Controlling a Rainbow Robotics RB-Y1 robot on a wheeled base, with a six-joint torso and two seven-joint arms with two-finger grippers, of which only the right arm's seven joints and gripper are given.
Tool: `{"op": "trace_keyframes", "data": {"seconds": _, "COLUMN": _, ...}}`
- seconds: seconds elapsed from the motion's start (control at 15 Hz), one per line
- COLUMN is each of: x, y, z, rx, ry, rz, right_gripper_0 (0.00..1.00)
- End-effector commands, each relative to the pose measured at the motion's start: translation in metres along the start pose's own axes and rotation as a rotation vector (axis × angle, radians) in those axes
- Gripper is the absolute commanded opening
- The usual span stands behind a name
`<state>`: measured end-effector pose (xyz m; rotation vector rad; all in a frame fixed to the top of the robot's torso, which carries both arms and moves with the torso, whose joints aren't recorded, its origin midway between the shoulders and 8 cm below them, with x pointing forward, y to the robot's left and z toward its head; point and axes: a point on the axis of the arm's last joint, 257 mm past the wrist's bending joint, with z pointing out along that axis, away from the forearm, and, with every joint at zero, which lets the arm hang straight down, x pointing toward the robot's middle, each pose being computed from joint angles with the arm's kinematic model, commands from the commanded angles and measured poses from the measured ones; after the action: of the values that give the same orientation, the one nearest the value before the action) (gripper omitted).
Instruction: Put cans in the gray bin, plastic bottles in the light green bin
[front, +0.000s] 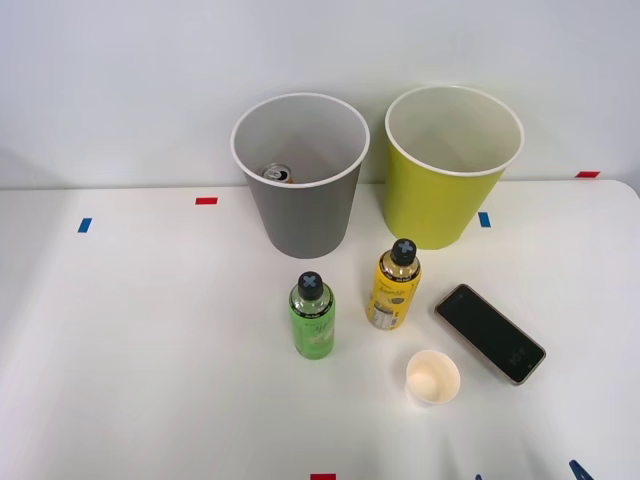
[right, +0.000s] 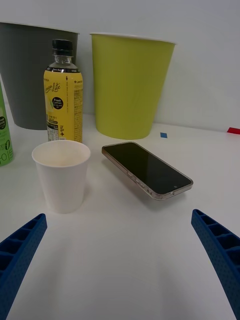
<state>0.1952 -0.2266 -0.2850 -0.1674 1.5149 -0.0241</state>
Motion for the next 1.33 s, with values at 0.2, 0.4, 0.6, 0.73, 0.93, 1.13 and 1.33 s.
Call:
{"op": "trace_keyframes", "data": {"seconds": 0.2, "x": 0.0000, "y": 0.0000, "z": 0.0000, "rx": 0.000, "ry": 0.000, "rz": 0.000, "right_gripper_0": 1.00}}
{"op": "trace_keyframes", "data": {"seconds": 0.4, "x": 0.0000, "y": 0.0000, "z": 0.0000, "rx": 0.000, "ry": 0.000, "rz": 0.000, "right_gripper_0": 1.00}}
{"op": "trace_keyframes", "data": {"seconds": 0.6, "x": 0.0000, "y": 0.0000, "z": 0.0000, "rx": 0.000, "ry": 0.000, "rz": 0.000, "right_gripper_0": 1.00}}
{"op": "trace_keyframes", "data": {"seconds": 0.73, "x": 0.0000, "y": 0.0000, "z": 0.0000, "rx": 0.000, "ry": 0.000, "rz": 0.000, "right_gripper_0": 1.00}}
{"op": "trace_keyframes", "data": {"seconds": 0.93, "x": 0.0000, "y": 0.0000, "z": 0.0000, "rx": 0.000, "ry": 0.000, "rz": 0.000, "right_gripper_0": 1.00}}
{"op": "trace_keyframes", "data": {"seconds": 1.13, "x": 0.0000, "y": 0.0000, "z": 0.0000, "rx": 0.000, "ry": 0.000, "rz": 0.000, "right_gripper_0": 1.00}}
{"op": "trace_keyframes", "data": {"seconds": 1.33, "x": 0.0000, "y": 0.0000, "z": 0.0000, "rx": 0.000, "ry": 0.000, "rz": 0.000, "right_gripper_0": 1.00}}
